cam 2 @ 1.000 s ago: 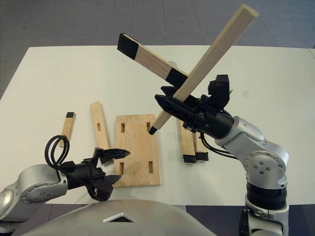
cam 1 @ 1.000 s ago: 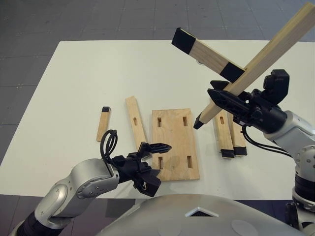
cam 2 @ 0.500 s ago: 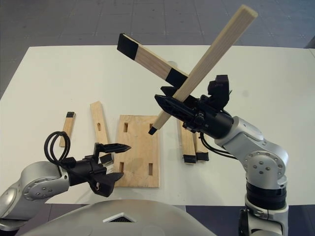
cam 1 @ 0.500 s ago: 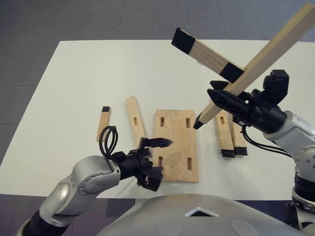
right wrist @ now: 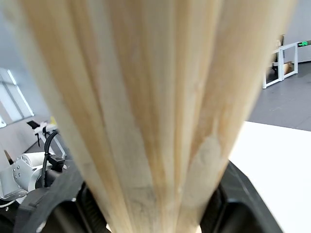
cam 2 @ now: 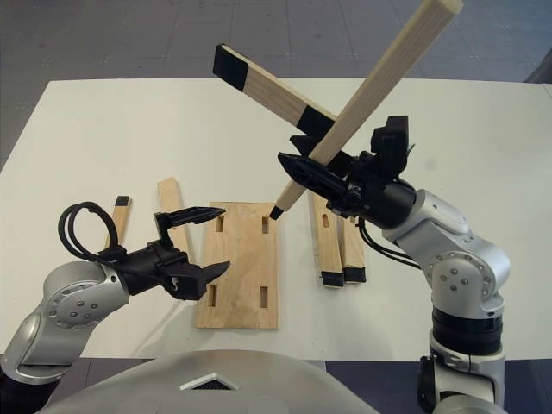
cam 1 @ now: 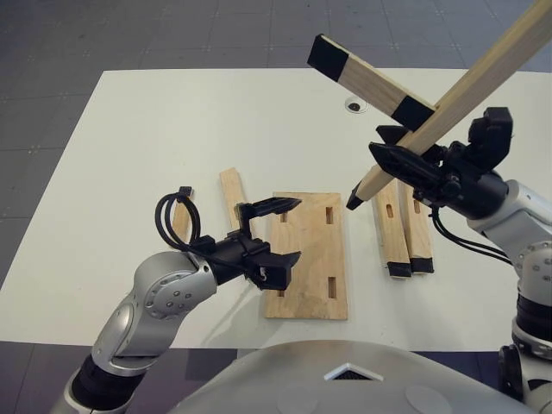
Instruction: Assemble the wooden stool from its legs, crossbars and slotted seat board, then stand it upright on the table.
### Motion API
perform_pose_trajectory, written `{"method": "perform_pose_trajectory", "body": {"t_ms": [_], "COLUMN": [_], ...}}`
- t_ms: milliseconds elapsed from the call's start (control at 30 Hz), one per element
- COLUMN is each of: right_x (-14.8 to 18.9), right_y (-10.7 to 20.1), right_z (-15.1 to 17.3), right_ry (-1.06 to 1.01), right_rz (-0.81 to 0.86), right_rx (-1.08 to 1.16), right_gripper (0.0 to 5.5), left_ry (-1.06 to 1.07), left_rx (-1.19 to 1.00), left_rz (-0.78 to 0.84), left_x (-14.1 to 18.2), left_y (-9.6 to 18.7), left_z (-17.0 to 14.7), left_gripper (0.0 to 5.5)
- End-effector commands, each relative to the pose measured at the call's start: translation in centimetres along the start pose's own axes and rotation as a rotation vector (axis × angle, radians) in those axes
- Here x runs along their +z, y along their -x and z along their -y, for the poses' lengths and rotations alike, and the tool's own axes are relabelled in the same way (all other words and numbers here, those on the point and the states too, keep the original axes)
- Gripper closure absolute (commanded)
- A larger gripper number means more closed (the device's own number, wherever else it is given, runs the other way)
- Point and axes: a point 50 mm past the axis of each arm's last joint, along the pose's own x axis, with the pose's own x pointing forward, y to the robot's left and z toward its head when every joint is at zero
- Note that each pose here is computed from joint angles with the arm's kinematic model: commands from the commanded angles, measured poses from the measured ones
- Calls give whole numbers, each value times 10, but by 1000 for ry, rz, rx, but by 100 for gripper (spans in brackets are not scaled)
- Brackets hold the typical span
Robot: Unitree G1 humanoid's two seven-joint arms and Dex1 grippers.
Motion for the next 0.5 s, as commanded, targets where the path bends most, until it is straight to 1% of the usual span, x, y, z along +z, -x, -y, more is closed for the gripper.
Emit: {"method": "perform_pose_trajectory", "body": {"t_ms": [33,100,167,300,400,500], "right_x": [5,1,-6,-22,-38,-46], "right_y": [-3,-5,-7,-12,-17,-22], "right_z": [17,25,38,58,60,60], "right_ry": [140,210,248,289,298,279], "right_rz": [-65,-94,-134,-210,-253,-262], "right_rx": [49,89,122,153,180,201], "right_gripper": [347,347,347,347,347,347], "left_ry": [219,377,543,855,1002,1063], "left_rx": [-20,7,70,206,244,253], "left_rz": [-107,-141,-143,5,75,83], "left_x": [-28,-40,-49,-51,-55,-58], "left_y": [4,4,5,7,9,11], "left_z": [17,22,19,-3,-12,-14], "left_gripper": [0,0,0,0,0,0]}}
